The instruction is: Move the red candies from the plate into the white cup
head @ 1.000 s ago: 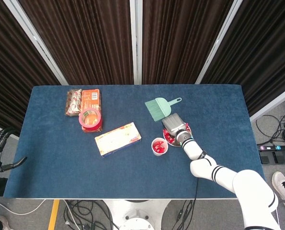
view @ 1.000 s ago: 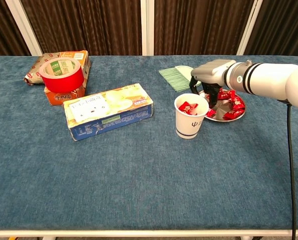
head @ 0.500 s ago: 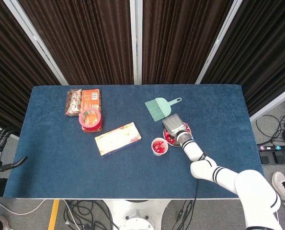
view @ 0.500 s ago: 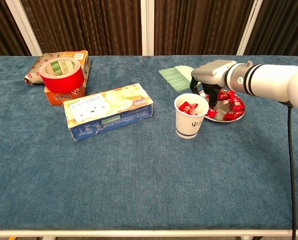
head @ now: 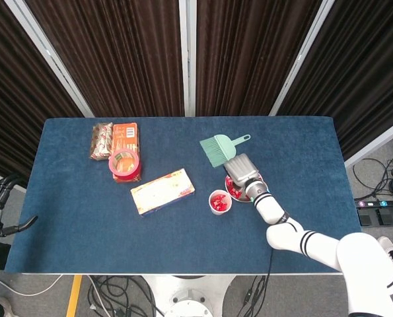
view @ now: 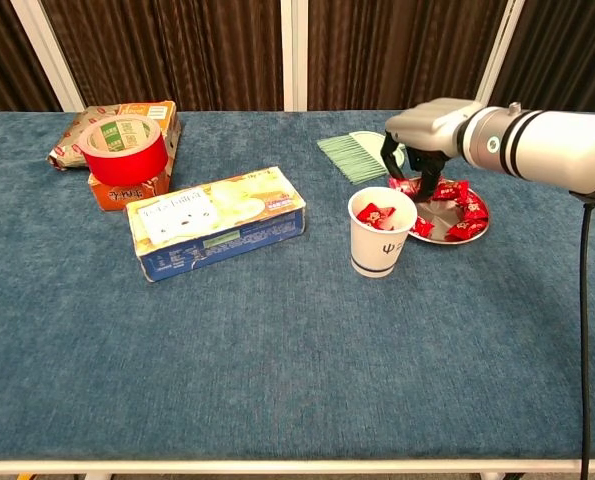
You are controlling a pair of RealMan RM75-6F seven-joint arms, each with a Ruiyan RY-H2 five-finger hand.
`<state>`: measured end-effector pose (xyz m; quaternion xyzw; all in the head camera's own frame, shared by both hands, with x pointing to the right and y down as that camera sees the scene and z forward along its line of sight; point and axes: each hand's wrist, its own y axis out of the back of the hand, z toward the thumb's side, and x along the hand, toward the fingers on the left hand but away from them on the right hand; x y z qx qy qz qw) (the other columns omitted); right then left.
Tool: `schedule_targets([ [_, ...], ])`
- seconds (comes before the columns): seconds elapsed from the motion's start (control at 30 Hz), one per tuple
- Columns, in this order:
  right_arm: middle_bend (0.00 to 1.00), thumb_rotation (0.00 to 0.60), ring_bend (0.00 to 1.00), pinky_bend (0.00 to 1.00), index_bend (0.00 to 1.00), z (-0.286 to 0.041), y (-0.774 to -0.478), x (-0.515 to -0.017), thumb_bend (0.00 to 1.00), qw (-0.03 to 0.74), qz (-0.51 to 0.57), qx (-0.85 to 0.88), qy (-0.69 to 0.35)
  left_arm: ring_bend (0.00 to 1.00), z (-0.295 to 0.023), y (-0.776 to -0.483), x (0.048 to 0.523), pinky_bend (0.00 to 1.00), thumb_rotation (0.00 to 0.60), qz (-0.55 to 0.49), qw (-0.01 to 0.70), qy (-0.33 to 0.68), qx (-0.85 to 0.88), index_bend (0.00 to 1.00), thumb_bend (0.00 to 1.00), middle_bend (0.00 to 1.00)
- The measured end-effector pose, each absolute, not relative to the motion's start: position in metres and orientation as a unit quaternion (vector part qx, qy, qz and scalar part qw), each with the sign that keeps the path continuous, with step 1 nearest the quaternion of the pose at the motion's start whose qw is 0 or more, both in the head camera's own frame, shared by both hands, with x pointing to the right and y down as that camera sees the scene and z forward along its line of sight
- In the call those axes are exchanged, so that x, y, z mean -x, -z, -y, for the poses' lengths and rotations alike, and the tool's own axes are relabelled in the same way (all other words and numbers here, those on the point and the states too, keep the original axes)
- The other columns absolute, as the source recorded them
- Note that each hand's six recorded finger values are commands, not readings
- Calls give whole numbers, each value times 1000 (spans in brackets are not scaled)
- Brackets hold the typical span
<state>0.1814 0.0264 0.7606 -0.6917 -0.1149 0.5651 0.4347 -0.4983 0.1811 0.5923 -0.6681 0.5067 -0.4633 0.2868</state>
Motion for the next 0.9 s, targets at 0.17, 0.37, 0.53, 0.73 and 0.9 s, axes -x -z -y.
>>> schedule_targets([
  [0.17, 1000, 600, 1000, 1000, 642, -26, -733, -170, 295, 452, 130, 700, -538, 99, -181, -592, 496, 203, 162, -507, 289, 462, 668, 166, 91, 156],
  [0.37, 1000, 600, 1000, 1000, 642, -34, -695, -157, 295, 474, 143, 709, -502, 99, -182, -590, 493, 203, 159, -506, 291, 460, 669, 166, 91, 155],
  [0.53, 1000, 600, 1000, 1000, 642, -48, -675, -149, 296, 485, 140, 718, -480, 99, -183, -588, 491, 203, 161, -508, 292, 458, 668, 166, 91, 156],
  [0.73, 1000, 600, 1000, 1000, 634, -63, -674, -146, 227, 488, 114, 723, -476, 99, -185, -586, 491, 203, 161, -513, 289, 455, 668, 166, 91, 155],
  [0.9, 1000, 600, 1000, 1000, 592, -70, -677, -141, 58, 488, 101, 728, -471, 99, -184, -584, 492, 203, 162, -515, 291, 454, 667, 166, 91, 156],
])
